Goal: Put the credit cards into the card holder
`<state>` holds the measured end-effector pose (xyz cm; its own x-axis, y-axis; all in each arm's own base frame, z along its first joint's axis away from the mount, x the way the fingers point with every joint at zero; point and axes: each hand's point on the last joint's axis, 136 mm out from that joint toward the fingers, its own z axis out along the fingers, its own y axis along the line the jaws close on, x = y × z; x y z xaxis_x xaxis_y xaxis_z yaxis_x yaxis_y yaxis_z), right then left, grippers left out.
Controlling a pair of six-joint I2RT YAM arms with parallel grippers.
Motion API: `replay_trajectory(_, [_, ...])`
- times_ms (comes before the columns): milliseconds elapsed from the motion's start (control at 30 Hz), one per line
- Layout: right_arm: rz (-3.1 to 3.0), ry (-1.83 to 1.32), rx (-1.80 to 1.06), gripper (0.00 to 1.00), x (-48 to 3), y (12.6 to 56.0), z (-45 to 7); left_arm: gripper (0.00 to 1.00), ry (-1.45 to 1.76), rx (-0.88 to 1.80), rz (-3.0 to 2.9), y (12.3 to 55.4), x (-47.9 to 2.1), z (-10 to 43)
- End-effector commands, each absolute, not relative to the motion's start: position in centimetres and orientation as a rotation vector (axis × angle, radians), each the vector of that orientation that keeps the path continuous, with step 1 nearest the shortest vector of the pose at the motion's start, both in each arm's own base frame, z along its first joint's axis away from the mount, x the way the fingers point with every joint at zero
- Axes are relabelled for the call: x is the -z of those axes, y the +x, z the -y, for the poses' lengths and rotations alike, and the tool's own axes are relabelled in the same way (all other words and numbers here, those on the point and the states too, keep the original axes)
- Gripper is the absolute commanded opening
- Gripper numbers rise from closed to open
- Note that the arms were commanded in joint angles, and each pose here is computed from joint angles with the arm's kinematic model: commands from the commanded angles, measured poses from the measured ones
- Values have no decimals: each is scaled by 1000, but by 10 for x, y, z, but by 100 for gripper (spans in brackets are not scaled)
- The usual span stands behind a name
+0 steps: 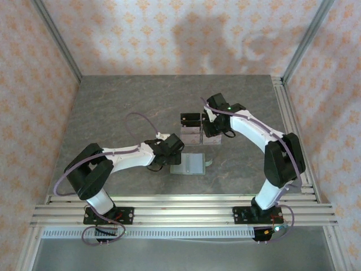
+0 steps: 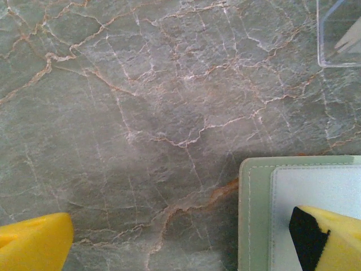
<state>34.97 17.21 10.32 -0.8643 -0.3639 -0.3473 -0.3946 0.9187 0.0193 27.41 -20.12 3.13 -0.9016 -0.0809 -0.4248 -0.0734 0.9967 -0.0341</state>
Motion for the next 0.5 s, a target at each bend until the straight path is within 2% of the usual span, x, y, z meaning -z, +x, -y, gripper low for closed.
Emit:
replay_trajectory(0, [-2748, -678, -70, 43, -99, 349, -168, 100, -72, -68, -2690, 272, -26, 190])
replay_trajectory(467, [-2777, -698, -43, 41, -71, 358, -170, 100, -91, -51, -2684, 274, -27, 192])
